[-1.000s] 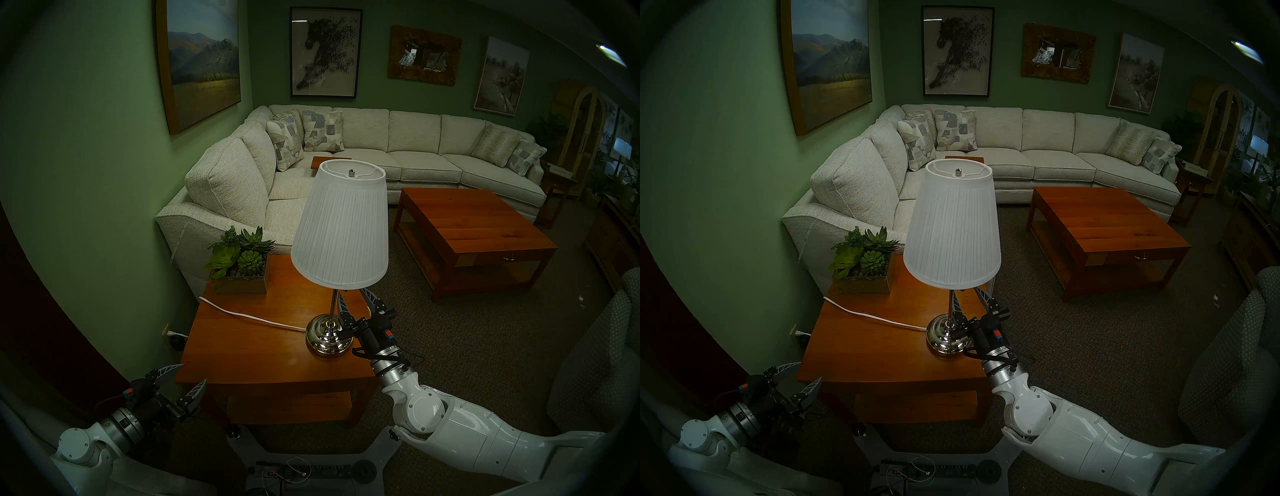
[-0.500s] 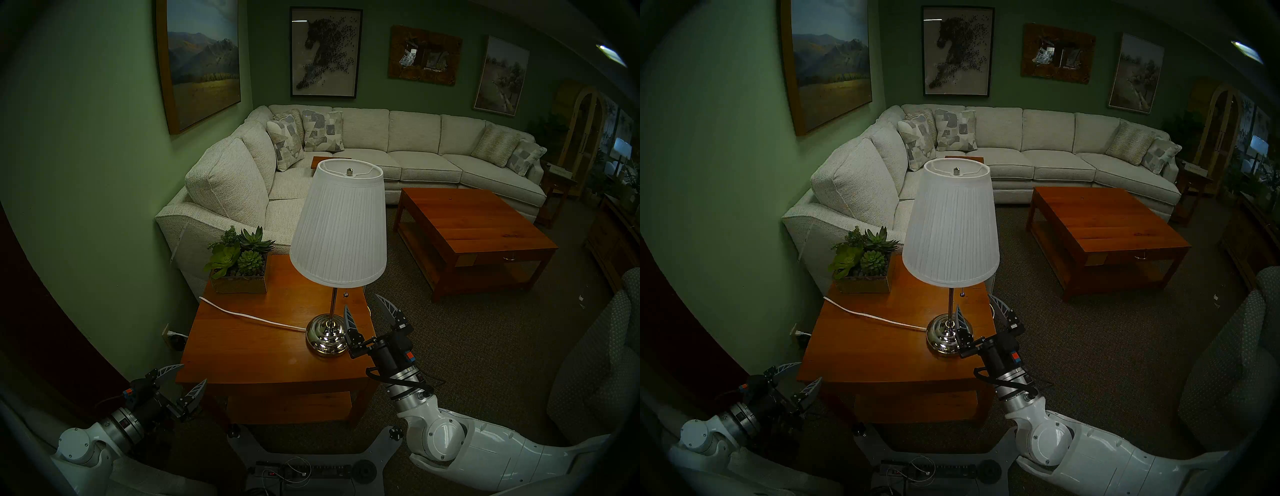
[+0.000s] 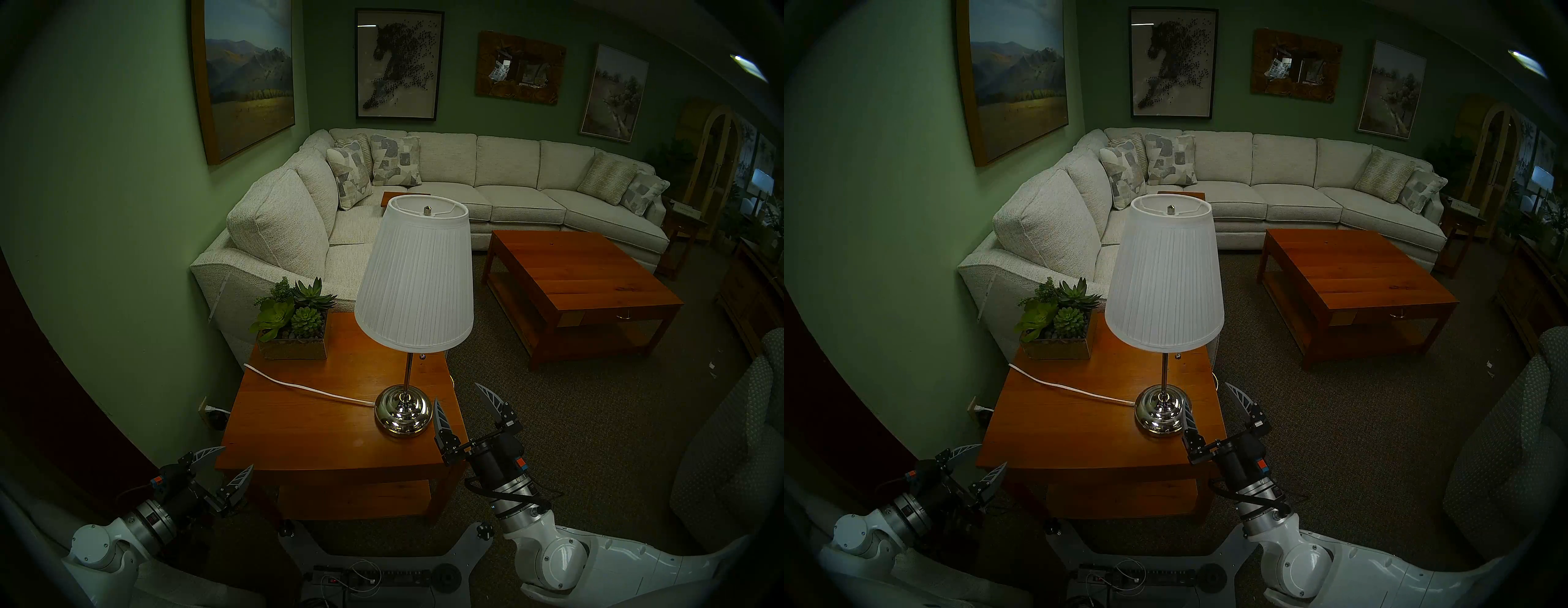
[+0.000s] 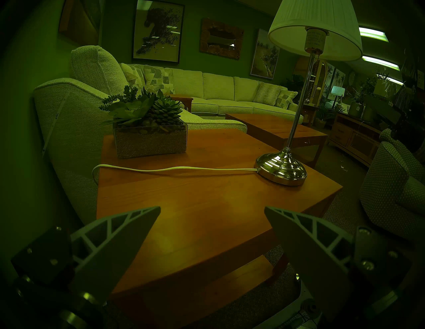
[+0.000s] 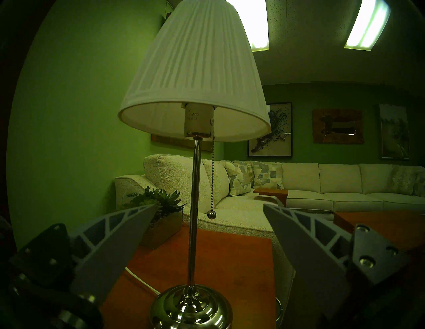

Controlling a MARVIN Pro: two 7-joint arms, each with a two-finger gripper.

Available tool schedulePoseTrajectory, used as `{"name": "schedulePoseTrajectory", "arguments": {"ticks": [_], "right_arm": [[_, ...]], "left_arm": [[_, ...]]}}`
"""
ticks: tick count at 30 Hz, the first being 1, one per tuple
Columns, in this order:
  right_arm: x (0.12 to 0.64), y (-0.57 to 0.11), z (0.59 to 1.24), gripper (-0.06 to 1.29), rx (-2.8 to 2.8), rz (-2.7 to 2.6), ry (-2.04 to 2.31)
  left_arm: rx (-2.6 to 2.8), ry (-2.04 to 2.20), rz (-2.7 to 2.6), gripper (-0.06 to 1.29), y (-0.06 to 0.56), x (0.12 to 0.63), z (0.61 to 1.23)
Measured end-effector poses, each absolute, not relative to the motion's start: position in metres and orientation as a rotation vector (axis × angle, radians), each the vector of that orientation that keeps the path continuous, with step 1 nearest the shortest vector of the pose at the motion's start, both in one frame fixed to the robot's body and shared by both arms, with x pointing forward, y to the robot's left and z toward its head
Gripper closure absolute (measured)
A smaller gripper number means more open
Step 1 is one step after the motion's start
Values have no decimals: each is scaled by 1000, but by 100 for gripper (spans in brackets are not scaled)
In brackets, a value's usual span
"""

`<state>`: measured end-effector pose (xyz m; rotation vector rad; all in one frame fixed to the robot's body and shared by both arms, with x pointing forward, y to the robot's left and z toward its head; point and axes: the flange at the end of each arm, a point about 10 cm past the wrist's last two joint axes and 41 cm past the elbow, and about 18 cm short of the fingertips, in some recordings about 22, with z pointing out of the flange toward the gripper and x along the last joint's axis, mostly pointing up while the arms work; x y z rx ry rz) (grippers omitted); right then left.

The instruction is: Pull on string to turn off lamp

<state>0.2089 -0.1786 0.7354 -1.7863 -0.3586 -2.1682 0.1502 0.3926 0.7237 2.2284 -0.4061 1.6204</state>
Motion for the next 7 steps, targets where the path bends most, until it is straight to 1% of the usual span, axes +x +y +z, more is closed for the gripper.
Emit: {"name": "schedulePoseTrajectory", "arguments": {"ticks": [7], "right_arm": [[208,-180,734,2,-1798,-2153,-354]], "left_arm": [[2229,-406,1621,0,393,150,724]]}}
